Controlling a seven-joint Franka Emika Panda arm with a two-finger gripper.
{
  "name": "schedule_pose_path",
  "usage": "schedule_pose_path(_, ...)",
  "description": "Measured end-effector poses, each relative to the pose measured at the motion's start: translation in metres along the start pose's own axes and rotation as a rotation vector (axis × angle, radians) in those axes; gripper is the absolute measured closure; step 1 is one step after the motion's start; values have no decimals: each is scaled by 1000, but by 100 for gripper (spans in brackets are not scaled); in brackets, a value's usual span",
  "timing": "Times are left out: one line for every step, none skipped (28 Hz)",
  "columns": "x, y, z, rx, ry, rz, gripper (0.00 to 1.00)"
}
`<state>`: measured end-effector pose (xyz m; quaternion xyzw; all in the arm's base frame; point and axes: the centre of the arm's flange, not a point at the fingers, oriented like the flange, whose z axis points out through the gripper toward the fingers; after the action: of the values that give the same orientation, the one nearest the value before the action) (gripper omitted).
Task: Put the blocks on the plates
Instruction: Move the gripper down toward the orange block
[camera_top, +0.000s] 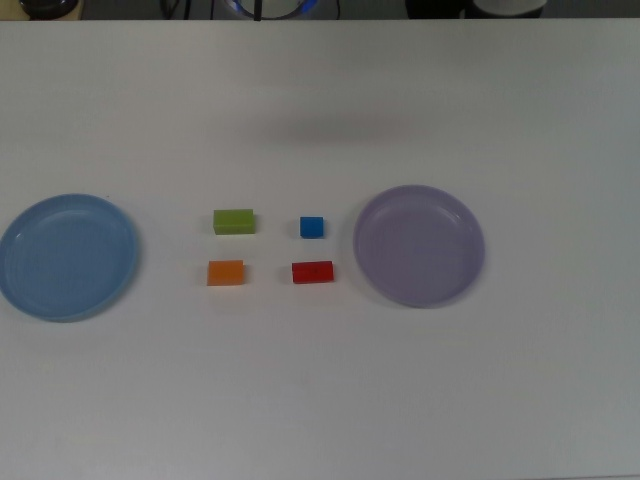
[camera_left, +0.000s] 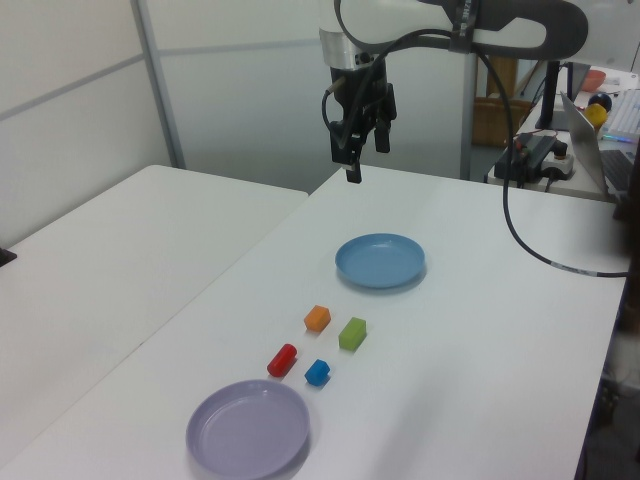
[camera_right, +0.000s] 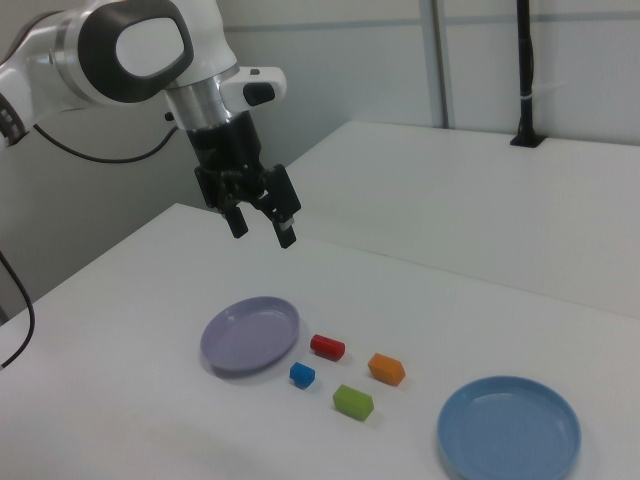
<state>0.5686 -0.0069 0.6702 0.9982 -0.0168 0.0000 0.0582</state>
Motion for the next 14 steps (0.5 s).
schedule_pose_path(0, -1, 0, 6, 0, -1, 0)
schedule_pose_path(0, -1, 0, 7, 0, -1, 0)
schedule_pose_path(0, -2, 0, 12, 0, -3, 0)
schedule_pose_path(0, -2, 0, 16, 0, -4, 0)
schedule_pose_path(0, -3, 0, 19, 0, -5, 0)
schedule_pose_path(0, -4, 0, 21, 0, -6, 0)
schedule_pose_path(0, -5, 0, 22, 0, -8, 0)
schedule_pose_path(0, -5, 0, 22, 0, -8, 0)
schedule_pose_path(0, -5, 0, 23, -1, -9, 0)
schedule_pose_path(0, -6, 0, 24, -2, -9, 0)
schedule_pose_path(0, -6, 1, 25, -3, -9, 0)
schedule_pose_path(1, -6, 2, 25, -5, -10, 0)
schedule_pose_path(1, -6, 4, 25, -10, -11, 0)
schedule_pose_path(2, -7, 7, 25, -14, -11, 0)
